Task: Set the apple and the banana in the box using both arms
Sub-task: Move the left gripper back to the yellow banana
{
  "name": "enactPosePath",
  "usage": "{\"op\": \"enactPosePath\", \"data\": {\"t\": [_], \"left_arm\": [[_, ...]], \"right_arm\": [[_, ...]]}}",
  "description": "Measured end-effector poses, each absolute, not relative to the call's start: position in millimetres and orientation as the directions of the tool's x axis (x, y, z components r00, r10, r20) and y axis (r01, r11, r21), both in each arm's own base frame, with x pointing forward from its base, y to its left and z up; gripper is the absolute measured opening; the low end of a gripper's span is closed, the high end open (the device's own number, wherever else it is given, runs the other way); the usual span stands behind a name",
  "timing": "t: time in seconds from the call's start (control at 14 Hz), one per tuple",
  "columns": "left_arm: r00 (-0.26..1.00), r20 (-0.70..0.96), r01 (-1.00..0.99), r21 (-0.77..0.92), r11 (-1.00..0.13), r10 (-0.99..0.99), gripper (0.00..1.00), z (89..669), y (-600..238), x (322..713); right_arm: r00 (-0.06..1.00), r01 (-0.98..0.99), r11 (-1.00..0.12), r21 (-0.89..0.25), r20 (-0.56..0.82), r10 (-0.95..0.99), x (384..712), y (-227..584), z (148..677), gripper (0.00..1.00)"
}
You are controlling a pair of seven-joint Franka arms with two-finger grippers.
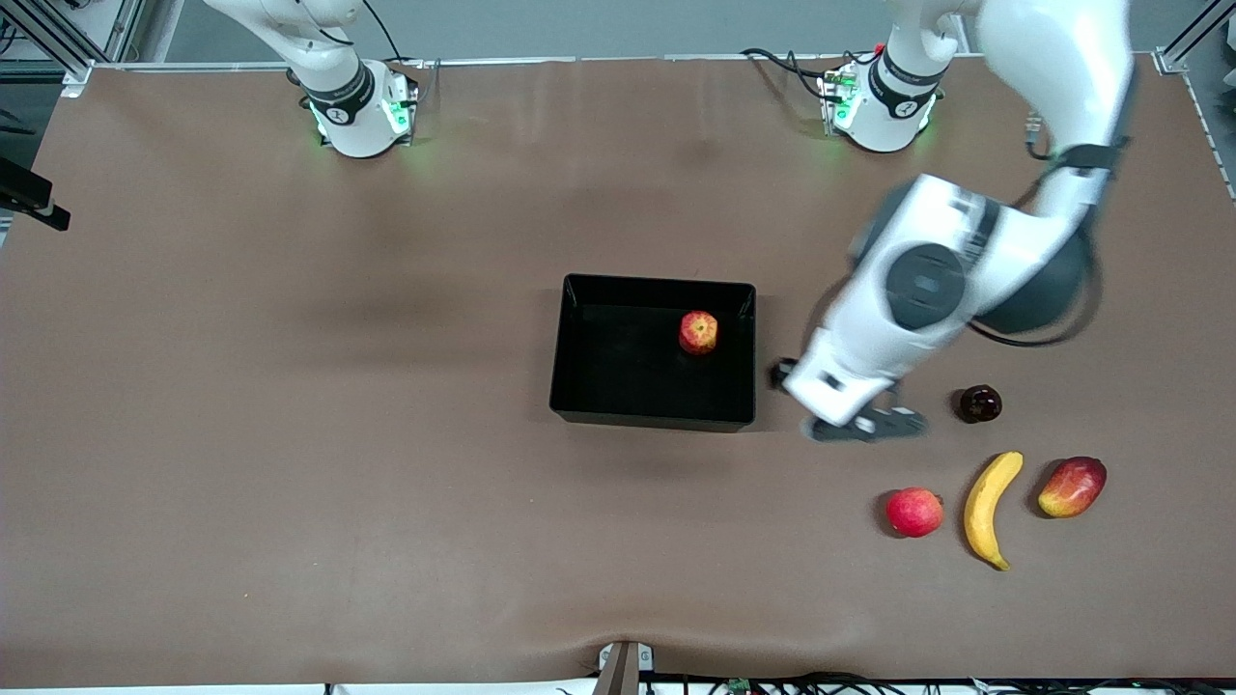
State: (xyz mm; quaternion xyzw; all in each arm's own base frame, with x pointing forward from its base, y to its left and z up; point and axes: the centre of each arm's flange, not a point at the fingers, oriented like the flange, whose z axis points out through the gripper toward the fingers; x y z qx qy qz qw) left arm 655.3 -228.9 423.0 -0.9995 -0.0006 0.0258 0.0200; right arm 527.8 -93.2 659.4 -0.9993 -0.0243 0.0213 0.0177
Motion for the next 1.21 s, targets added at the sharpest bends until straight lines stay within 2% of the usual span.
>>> {"op": "enactPosePath", "data": {"t": [0.28,0.5,0.85,1.21], "left_arm": [[0.989,-0.014,-0.149,-0.003,-0.989,-0.149,1.0,402.7,-117.4,696.8],[0.951,0.032,-0.307,0.025,-0.951,-0.306,1.0,356.6,-42.3,721.0],[0.836,0.08,-0.538,-0.072,-0.84,-0.543,1.0,296.9,5.9,740.0],[0.802,0.089,-0.578,-0.128,-0.806,-0.59,1.0,246.6,17.9,745.7]], "right_arm": [[0.998,0.041,-0.998,-0.038,-0.048,0.043,527.4,-96.8,657.8,1.0],[0.998,0.041,-0.998,-0.039,-0.05,0.043,527.4,-96.8,657.4,1.0],[0.998,0.041,-0.998,-0.039,-0.051,0.043,527.3,-96.9,657.2,1.0],[0.998,0.04,-0.998,-0.039,-0.053,0.042,527.1,-97.2,657.1,1.0]]}}
